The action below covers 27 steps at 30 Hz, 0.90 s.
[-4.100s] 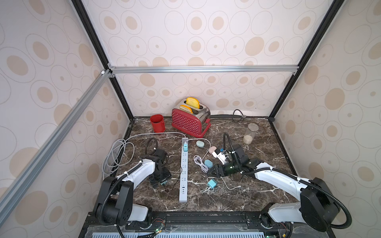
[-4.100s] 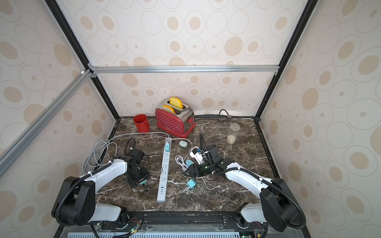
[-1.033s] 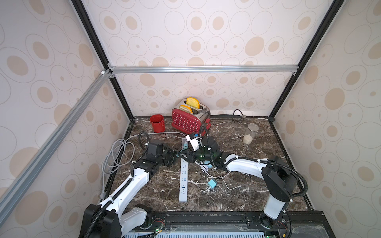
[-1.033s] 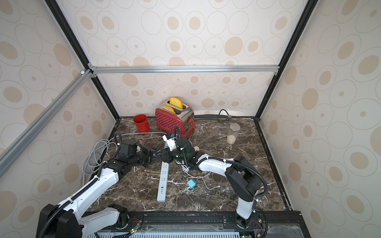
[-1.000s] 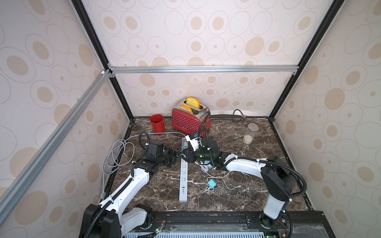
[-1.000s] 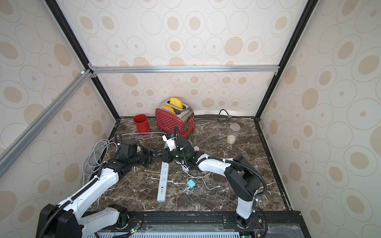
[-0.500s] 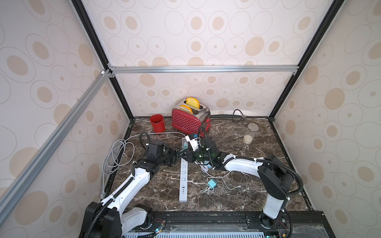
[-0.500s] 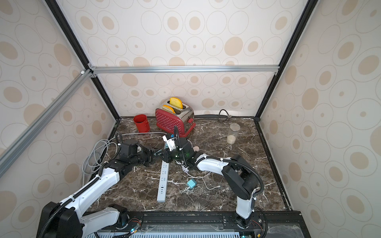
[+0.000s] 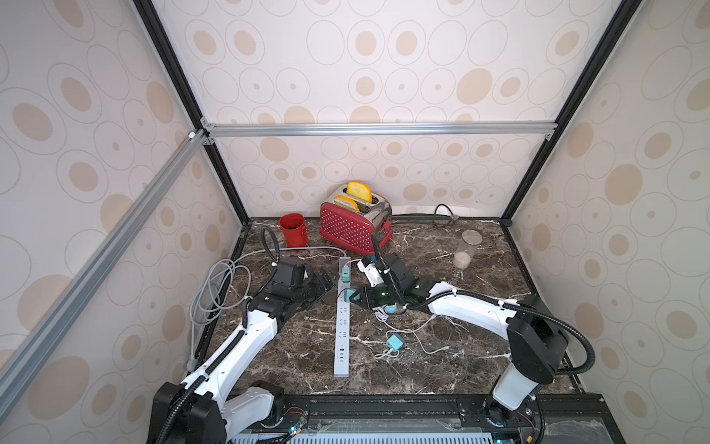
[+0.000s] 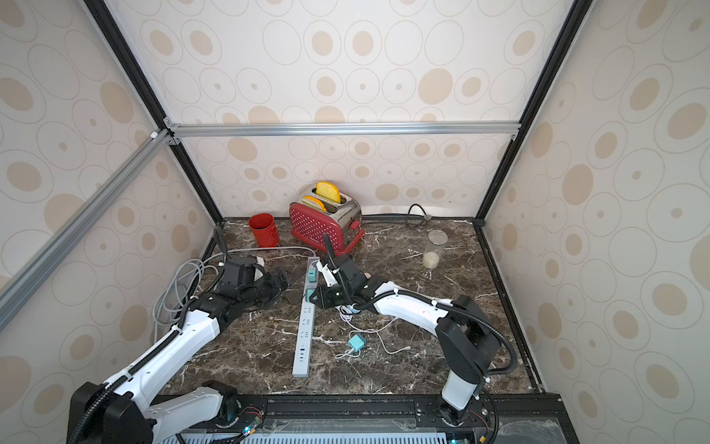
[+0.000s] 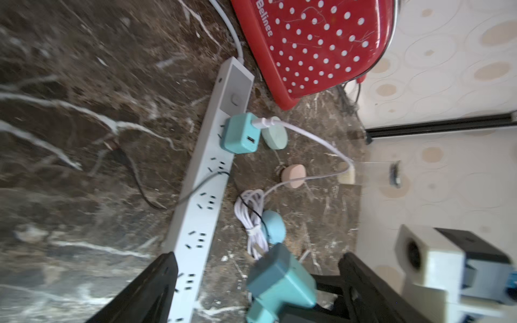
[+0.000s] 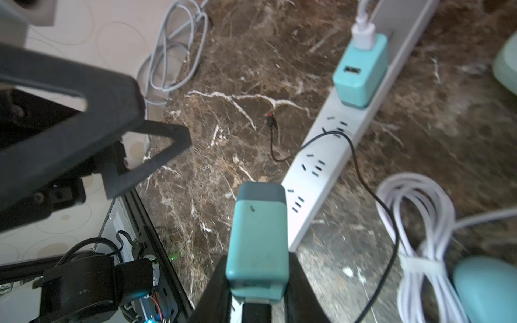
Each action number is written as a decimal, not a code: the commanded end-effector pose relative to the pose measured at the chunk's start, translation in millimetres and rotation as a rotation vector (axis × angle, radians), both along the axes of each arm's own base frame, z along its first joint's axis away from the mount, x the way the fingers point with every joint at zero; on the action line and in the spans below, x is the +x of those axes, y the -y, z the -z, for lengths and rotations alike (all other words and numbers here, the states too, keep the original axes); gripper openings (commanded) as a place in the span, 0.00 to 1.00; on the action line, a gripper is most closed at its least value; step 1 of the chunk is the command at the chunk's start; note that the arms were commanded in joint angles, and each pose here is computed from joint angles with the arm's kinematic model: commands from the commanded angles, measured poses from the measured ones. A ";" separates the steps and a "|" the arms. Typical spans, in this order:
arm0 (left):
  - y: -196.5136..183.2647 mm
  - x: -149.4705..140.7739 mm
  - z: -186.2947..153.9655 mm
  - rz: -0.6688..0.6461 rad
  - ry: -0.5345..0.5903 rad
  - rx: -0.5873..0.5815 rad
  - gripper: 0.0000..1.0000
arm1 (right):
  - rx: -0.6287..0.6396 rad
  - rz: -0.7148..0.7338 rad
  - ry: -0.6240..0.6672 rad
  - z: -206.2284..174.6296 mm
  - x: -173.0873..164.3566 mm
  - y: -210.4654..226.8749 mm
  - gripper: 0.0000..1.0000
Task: Charge the bluetooth headset
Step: Pick up the plug from the center of the board.
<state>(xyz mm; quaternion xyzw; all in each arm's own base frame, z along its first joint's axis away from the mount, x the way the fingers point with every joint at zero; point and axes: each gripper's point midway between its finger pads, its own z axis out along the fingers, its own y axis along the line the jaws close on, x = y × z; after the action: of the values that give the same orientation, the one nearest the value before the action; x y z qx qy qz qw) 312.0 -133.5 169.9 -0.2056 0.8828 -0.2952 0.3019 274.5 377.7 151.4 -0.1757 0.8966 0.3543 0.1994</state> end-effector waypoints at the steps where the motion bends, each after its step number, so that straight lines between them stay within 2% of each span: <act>1: -34.4 -4.0 4.2 0.035 0.104 0.299 0.91 | -0.162 0.048 -0.176 6.0 -27.1 31.6 0.05; 5: -50.7 -9.4 -0.7 0.023 0.213 0.401 0.88 | -0.246 0.019 -0.324 5.1 -49.6 32.4 0.05; 8: -51.1 -15.5 -2.1 0.041 0.265 0.408 0.86 | -0.313 0.007 -0.386 -0.6 -59.7 30.9 0.05; 12: -49.4 -22.0 -2.2 0.063 0.277 0.400 0.85 | -0.354 0.031 -0.441 -12.8 -65.4 29.2 0.04; 14: -46.0 -23.5 -4.0 0.078 0.284 0.385 0.85 | -0.423 0.062 -0.422 -22.6 -66.2 40.0 0.04; 17: -43.4 -23.9 -3.9 0.081 0.286 0.365 0.85 | -0.551 0.149 -0.321 -44.1 -59.8 72.5 0.04; 20: -41.7 -23.3 1.3 0.087 0.277 0.359 0.85 | -0.564 0.223 -0.250 -64.5 -52.2 99.1 0.04; 27: -36.7 -19.3 6.0 0.103 0.258 0.346 0.85 | -0.625 0.290 -0.152 -99.3 -28.1 155.2 0.04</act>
<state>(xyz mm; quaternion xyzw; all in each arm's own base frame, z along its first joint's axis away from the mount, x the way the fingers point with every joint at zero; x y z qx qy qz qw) 288.3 -92.9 156.0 -0.0753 0.8897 -0.1716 0.4164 244.2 260.7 232.5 -0.0724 0.9881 0.0991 0.0925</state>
